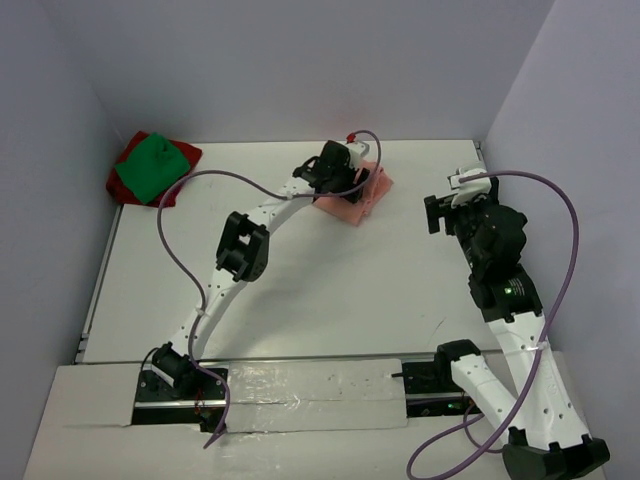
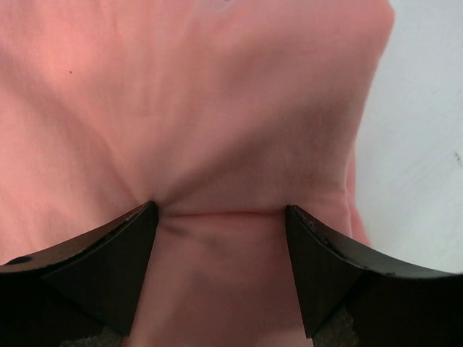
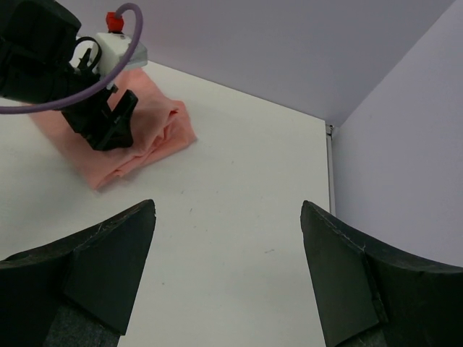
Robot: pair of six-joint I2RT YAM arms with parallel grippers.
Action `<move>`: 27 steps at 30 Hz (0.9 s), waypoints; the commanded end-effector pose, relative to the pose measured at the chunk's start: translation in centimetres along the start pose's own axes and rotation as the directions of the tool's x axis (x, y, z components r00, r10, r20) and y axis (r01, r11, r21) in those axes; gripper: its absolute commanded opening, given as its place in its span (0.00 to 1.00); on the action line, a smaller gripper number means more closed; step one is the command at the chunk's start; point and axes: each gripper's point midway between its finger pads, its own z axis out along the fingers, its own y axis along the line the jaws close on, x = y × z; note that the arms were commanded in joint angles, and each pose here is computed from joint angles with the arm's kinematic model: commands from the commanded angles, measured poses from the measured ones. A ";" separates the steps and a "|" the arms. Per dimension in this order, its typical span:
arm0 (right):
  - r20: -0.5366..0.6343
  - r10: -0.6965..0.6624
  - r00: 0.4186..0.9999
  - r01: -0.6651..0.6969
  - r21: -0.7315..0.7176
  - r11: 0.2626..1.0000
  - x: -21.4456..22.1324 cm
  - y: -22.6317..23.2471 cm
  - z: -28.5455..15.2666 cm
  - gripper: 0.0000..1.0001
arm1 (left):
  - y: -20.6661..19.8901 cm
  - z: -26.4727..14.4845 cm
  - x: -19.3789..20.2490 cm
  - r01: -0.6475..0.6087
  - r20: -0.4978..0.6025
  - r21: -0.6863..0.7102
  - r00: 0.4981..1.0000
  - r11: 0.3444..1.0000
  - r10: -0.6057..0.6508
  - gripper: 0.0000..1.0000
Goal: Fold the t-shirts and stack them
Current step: Fold the tshirt
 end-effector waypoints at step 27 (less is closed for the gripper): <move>0.058 0.016 0.998 -0.014 -0.031 0.999 -0.7 0.3 -1.0 0.89 | 9.2 -14.0 -9.4 0.039 0.114 -0.298 0.993 0.954 -0.005 0.99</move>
